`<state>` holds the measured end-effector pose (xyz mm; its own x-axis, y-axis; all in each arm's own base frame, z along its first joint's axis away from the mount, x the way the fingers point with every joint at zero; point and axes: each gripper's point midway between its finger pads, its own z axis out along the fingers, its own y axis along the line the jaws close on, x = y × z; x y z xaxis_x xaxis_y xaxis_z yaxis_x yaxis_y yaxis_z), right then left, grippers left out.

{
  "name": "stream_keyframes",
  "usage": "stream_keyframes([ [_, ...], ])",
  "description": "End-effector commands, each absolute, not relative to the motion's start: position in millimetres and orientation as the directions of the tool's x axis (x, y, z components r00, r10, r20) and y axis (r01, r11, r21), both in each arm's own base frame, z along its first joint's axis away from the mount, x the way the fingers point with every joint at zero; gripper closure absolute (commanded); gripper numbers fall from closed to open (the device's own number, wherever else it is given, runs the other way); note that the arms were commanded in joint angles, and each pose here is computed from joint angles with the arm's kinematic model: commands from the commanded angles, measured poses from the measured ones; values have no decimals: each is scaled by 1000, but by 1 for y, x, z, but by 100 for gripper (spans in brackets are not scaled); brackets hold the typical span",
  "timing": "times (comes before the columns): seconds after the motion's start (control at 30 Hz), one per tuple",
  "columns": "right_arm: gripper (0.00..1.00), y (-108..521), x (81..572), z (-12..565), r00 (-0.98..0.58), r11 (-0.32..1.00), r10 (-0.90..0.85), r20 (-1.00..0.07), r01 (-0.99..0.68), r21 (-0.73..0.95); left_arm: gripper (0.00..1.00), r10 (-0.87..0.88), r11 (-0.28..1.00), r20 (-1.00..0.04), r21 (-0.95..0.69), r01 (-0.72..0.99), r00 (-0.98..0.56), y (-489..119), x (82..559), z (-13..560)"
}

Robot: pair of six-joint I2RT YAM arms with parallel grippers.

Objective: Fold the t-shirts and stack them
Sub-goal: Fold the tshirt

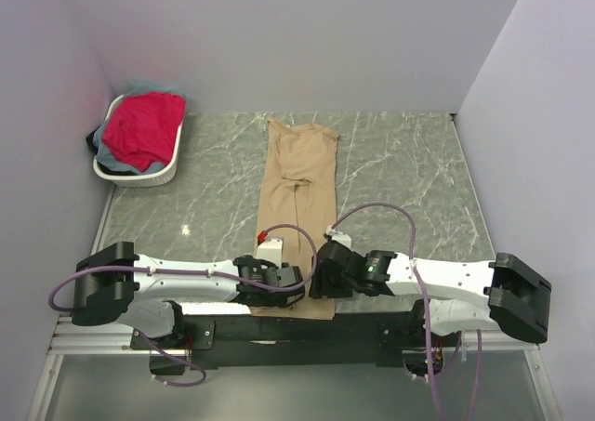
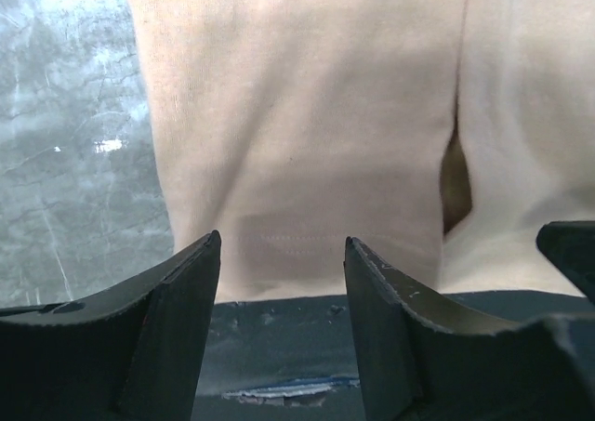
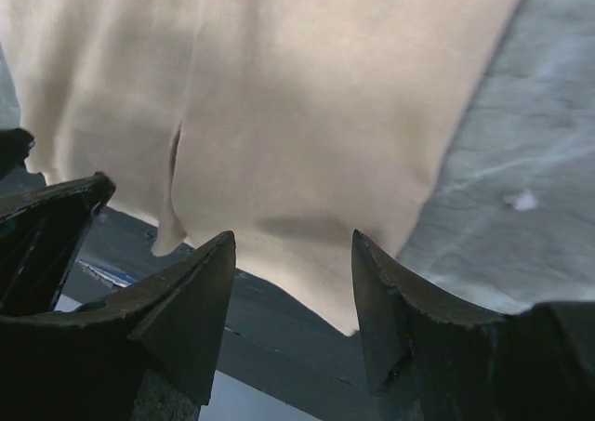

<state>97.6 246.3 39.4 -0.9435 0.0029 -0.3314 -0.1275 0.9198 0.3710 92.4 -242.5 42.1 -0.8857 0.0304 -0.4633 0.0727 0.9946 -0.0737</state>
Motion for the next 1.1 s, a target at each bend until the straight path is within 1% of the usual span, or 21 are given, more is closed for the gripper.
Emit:
stream_keyframes([
  [0.0, 40, 262, 96, 35, -947, 889, 1, -323, -147, 433, 39, -5, 990, -467, -124, 60, -884, -249, 91, 37],
  [0.07, 40, 258, 93, 29, -952, 899, 1, -305, -132, 417, 40, -8, 992, -454, -115, 50, -891, -247, 89, 29],
  [0.27, 43, 223, 84, 4, -965, 955, 43, -259, -37, 294, 44, 5, 998, -407, -56, 30, -913, -232, 79, 9],
  [0.3, 43, 211, 81, -3, -965, 967, 48, -258, -20, 256, 44, 6, 998, -400, -52, 30, -916, -229, 77, 7],
  [0.37, 43, 203, 79, -3, -964, 969, 75, -256, 9, 248, 45, 5, 999, -389, -43, 23, -921, -220, 74, 3],
  [0.47, 44, 178, 72, -11, -965, 982, 90, -247, 45, 182, 45, -1, 999, -376, -35, 13, -927, -209, 69, 0],
  [0.67, 43, 151, 69, -15, -957, 990, 114, -265, 88, 107, 46, -5, 1000, -359, -25, 4, -933, -191, 62, 1],
  [0.83, 43, 145, 69, -14, -953, 990, 132, -273, 110, 93, 47, -10, 1000, -354, -10, -7, -935, -179, 59, 2],
  [0.93, 43, 145, 73, -9, -947, 990, 131, -294, 108, 93, 47, -16, 1000, -363, -2, -16, -932, -174, 59, 4],
  [1.07, 42, 169, 90, 23, -922, 976, 146, -359, 75, 203, 44, -19, 999, -400, -44, -1, -916, -189, 67, 19],
])
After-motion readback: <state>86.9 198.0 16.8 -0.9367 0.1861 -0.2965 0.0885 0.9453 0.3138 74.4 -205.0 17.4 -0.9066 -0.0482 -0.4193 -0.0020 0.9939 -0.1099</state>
